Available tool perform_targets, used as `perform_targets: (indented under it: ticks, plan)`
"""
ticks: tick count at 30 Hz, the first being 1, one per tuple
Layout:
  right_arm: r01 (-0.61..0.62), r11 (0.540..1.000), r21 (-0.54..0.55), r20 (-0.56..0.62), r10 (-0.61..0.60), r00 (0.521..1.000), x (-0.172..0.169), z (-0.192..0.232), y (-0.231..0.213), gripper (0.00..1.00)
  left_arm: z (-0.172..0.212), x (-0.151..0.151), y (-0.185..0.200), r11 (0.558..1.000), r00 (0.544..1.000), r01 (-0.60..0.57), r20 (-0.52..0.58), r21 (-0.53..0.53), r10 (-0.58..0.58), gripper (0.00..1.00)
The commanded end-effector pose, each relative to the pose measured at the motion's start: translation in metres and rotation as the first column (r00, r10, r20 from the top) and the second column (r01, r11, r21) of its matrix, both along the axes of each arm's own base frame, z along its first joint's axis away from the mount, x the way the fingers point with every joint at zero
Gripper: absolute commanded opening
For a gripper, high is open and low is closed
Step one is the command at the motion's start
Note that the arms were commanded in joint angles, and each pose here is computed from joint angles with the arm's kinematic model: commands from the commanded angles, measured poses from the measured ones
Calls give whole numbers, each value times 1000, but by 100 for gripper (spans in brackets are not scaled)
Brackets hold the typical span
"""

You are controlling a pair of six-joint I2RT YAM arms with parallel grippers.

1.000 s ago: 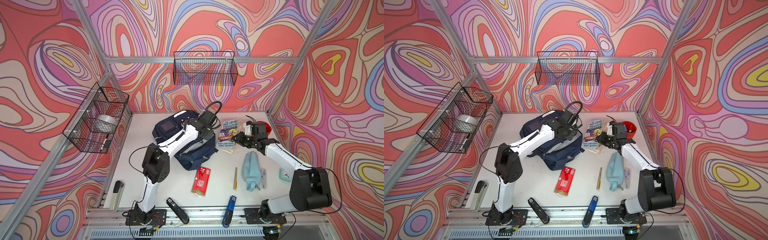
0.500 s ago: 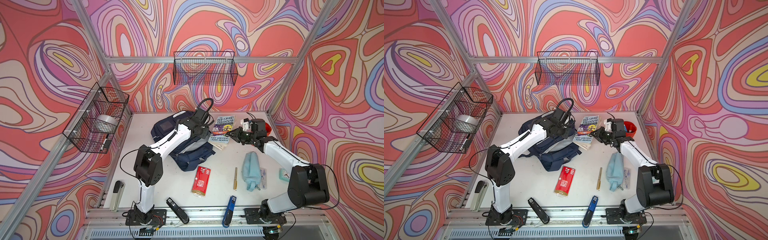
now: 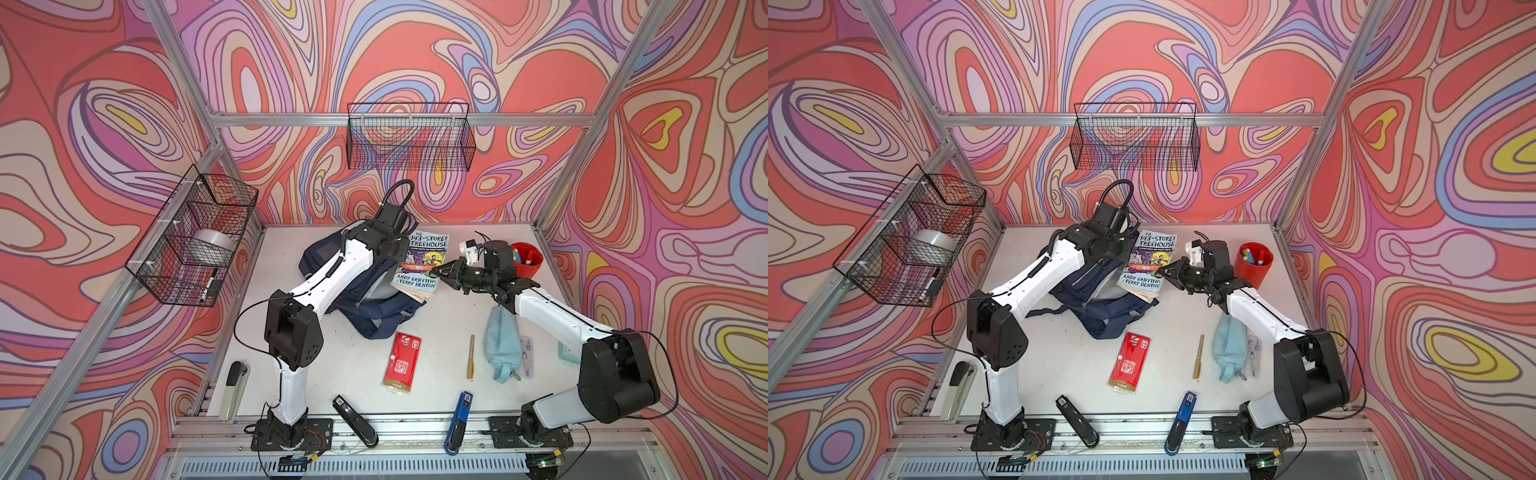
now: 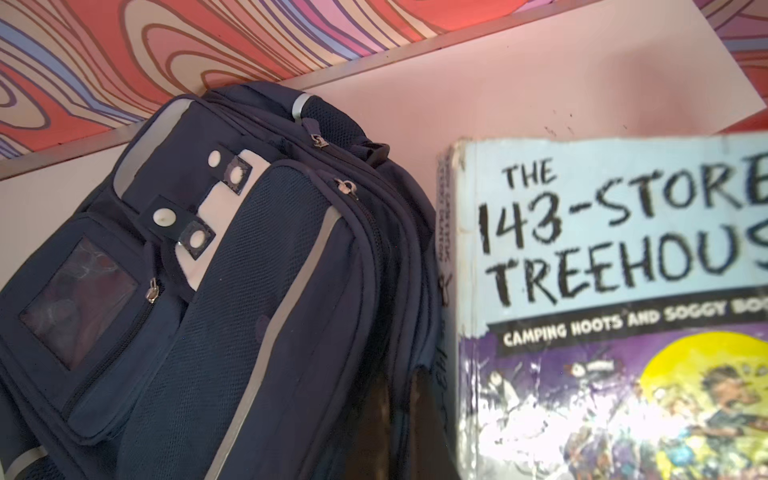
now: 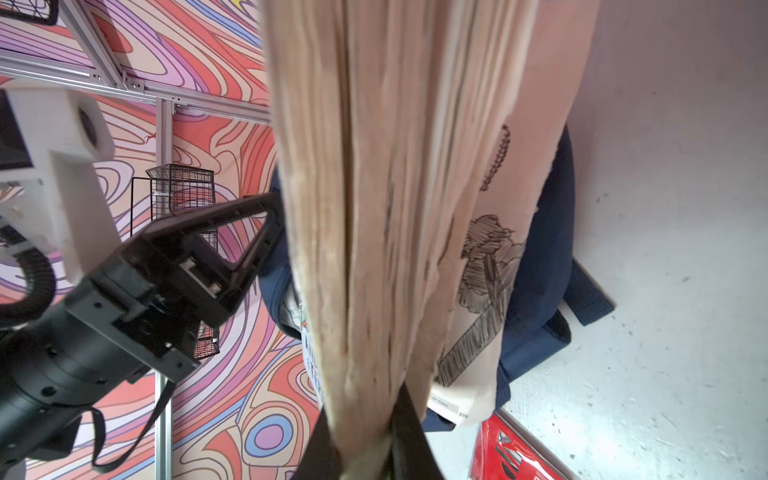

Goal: Pack the student bag

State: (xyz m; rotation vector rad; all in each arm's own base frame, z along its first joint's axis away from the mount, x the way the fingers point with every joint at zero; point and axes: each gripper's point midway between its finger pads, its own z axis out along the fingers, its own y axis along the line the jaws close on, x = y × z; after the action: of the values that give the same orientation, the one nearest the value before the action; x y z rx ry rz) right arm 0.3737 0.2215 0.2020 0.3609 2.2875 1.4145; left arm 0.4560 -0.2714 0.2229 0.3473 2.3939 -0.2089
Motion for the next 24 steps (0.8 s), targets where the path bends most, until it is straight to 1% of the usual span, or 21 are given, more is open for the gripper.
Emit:
perform_targets:
  ticks: [1, 2, 4, 7, 8, 12, 15, 17, 19, 23, 24]
  plan:
    - [-29, 999, 30, -31, 30, 999, -9, -15, 10, 0, 51, 4, 0, 997, 993, -29, 108, -69, 36, 0]
    - [-31, 999, 30, -42, 32, 999, -13, -18, 12, 0, 52, 6, 1, 997, 993, -31, 110, -71, 38, 0]
    - [-32, 999, 27, -27, 32, 999, -23, -14, 12, 0, 52, 7, 4, 997, 994, -34, 104, -75, 42, 0]
    - [-35, 999, -20, 11, 35, 999, -27, -10, 8, 0, 47, 6, 3, 997, 995, -27, 95, -77, 34, 0]
    - [-41, 999, -14, 24, 41, 999, -26, -9, 10, 0, 46, 6, 2, 996, 995, -25, 89, -82, 32, 0]
    - [-93, 993, 70, 108, 85, 991, -6, 3, 26, 0, 44, 2, -6, 993, 998, 2, 63, -118, 5, 0]
    - [-115, 991, 74, 157, 103, 982, 5, 13, 36, 0, 45, -1, -5, 993, 998, 3, 63, -119, 4, 0]
    - [-121, 990, 78, 154, 108, 982, 14, 9, 43, 0, 50, -1, -6, 991, 997, 6, 73, -130, 4, 0]
    - [-130, 987, 93, 116, 119, 986, 23, -1, 51, 0, 56, 0, -9, 989, 997, 13, 79, -144, -2, 0]
    - [-130, 987, 97, 97, 121, 988, 35, -16, 62, 0, 62, 1, -12, 989, 997, 28, 82, -147, -16, 0]
    - [-133, 985, 110, 119, 120, 986, 35, -12, 66, 0, 63, 2, -12, 989, 996, 27, 83, -146, -15, 0]
